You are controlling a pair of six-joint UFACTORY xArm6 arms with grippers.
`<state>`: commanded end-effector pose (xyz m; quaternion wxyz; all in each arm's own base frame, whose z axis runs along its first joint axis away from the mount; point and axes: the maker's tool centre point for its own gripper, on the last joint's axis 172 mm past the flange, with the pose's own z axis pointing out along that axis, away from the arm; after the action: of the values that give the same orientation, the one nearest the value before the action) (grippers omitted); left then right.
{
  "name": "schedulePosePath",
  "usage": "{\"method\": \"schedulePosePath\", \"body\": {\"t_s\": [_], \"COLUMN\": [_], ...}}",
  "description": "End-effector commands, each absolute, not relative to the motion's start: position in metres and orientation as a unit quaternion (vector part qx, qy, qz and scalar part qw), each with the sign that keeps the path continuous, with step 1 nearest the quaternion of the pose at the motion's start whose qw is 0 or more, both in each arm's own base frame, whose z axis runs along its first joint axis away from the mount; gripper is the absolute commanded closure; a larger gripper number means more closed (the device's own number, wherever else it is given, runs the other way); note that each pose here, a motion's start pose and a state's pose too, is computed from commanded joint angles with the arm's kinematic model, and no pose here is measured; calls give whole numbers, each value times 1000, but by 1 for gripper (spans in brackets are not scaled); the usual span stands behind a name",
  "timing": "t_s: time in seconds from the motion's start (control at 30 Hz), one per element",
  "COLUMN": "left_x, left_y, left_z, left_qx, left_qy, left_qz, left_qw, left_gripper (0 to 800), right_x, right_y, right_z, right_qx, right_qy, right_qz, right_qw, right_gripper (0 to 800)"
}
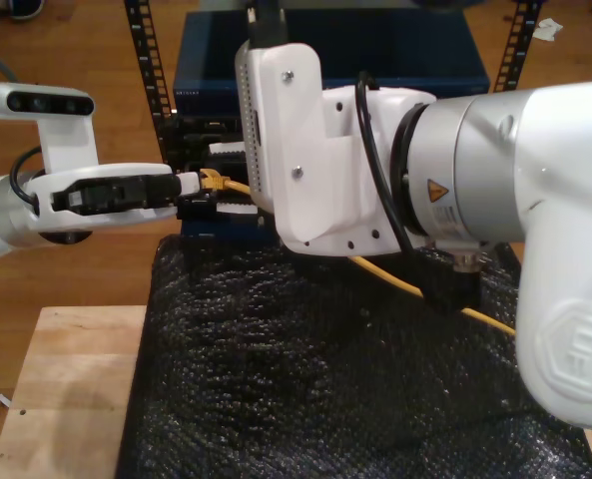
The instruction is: Grab the cable and plug it in
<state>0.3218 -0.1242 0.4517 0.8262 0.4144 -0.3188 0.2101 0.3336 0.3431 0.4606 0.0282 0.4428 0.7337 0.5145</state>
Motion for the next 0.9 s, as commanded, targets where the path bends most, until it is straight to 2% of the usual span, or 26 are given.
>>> {"method": "schedulePosePath", "body": {"t_s": [0.37, 0.9], "left_x": [322, 318], "left_y": [-124, -122], "left_z": [452, 455], "left_qx": [414, 407], "left_qy": [-319, -322], "left_qz": [210, 207], "left_qw": [826, 829], "left_gripper": [792, 791], "right_x": [322, 327], "right_y": [357, 356], "right_z": [457, 463], "right_qx": [431, 431], "right_qy": [743, 735], "right_qz": [512, 523], "right_qw": [17, 26], "right_gripper": [480, 467]}}
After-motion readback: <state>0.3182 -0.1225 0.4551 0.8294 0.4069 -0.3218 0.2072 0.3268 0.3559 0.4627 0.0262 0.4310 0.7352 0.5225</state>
